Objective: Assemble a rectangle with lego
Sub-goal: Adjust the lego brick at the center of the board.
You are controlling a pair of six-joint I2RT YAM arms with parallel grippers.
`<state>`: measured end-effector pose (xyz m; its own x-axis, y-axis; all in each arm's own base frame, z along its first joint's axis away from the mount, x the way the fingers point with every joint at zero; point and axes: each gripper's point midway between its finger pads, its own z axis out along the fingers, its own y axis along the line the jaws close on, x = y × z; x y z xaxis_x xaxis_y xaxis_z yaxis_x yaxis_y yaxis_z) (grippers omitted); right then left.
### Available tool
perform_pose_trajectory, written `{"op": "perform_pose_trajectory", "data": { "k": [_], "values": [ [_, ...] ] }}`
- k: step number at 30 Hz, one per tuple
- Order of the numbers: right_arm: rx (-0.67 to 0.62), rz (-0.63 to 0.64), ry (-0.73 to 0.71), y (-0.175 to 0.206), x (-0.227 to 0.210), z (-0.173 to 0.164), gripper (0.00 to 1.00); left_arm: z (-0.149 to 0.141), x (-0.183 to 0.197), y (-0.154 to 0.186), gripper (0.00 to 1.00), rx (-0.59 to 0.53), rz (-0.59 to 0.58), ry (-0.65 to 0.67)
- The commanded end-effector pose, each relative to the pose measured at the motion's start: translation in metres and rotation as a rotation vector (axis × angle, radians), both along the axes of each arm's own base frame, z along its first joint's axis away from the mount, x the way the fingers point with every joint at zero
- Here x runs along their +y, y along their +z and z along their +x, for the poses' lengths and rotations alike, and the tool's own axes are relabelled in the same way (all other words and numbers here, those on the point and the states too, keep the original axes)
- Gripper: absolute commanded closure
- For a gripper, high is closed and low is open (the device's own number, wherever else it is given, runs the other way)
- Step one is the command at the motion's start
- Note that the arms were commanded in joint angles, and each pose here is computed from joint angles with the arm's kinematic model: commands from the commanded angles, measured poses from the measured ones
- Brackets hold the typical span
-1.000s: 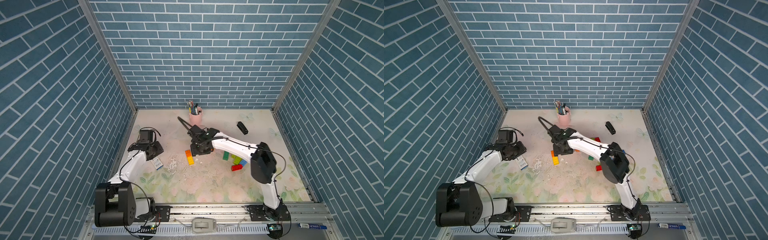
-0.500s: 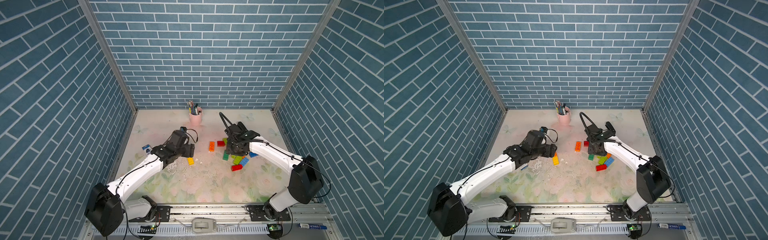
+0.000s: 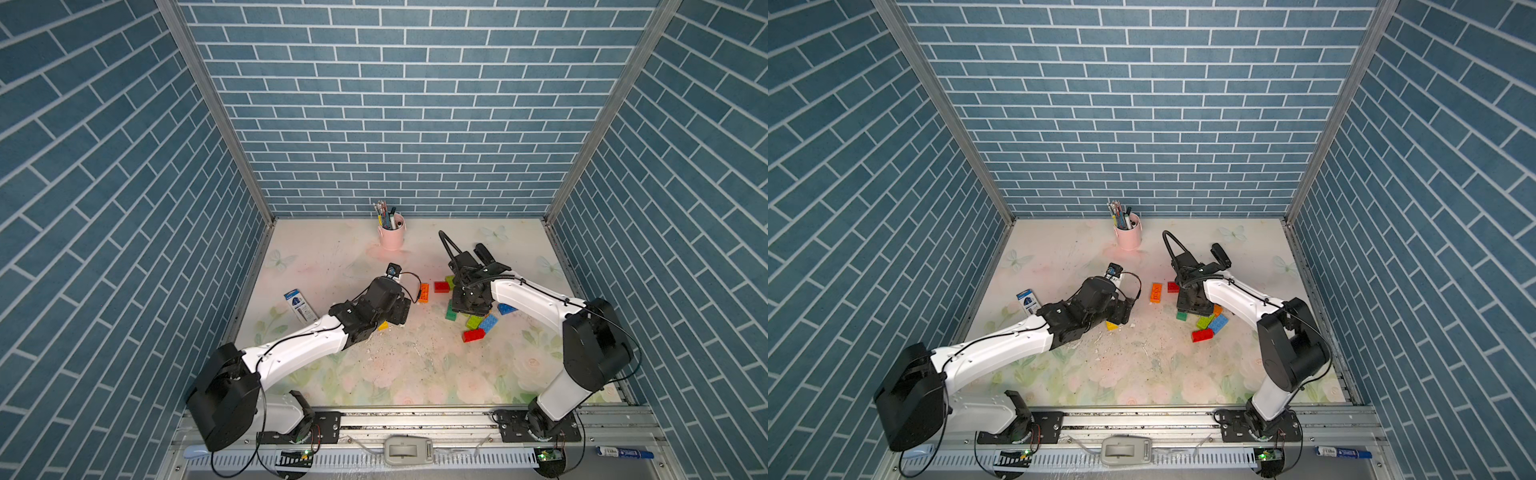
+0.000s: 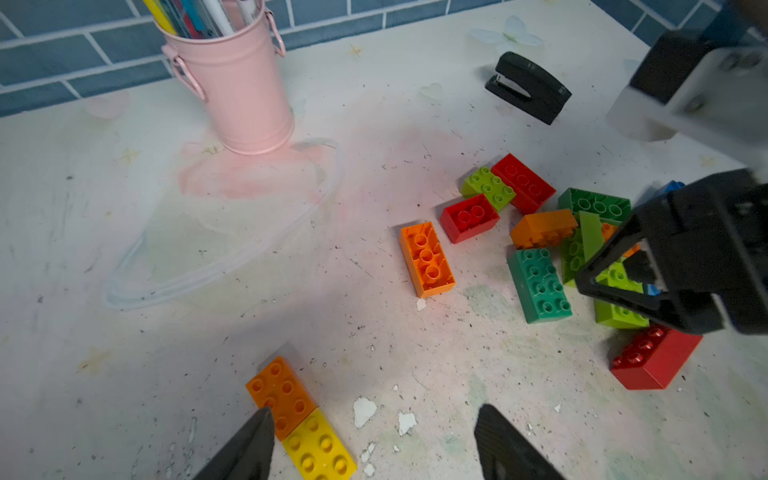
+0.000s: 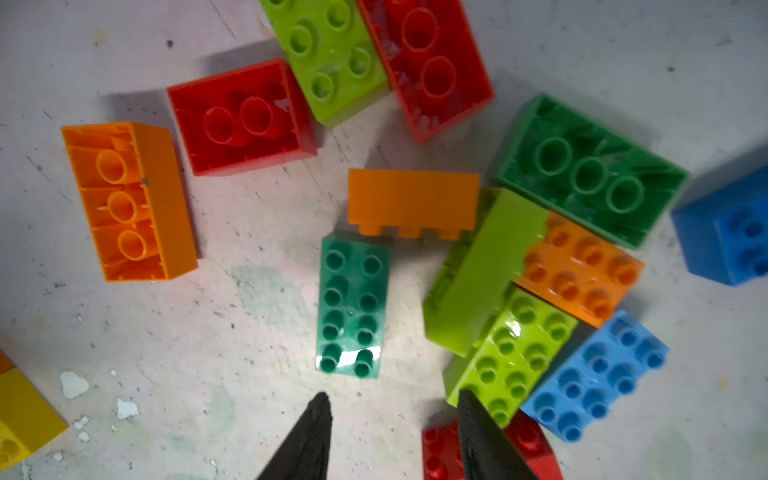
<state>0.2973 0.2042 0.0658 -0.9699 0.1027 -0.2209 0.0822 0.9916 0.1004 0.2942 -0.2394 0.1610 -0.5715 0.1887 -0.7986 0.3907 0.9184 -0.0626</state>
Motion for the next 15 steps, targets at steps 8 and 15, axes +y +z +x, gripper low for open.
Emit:
{"op": "perform_pose_trajectory", "data": {
  "k": [8, 15],
  "values": [
    [0.022, -0.046, -0.127, -0.024, 0.012, 0.018, 0.52, 0.005, 0.023, 0.008, 0.24, -0.057, -0.021, 0.078],
    [0.035, -0.084, -0.175, -0.036, 0.014, 0.020, 0.56, 0.002, 0.036, 0.008, 0.25, -0.065, -0.033, 0.100]
  ]
}}
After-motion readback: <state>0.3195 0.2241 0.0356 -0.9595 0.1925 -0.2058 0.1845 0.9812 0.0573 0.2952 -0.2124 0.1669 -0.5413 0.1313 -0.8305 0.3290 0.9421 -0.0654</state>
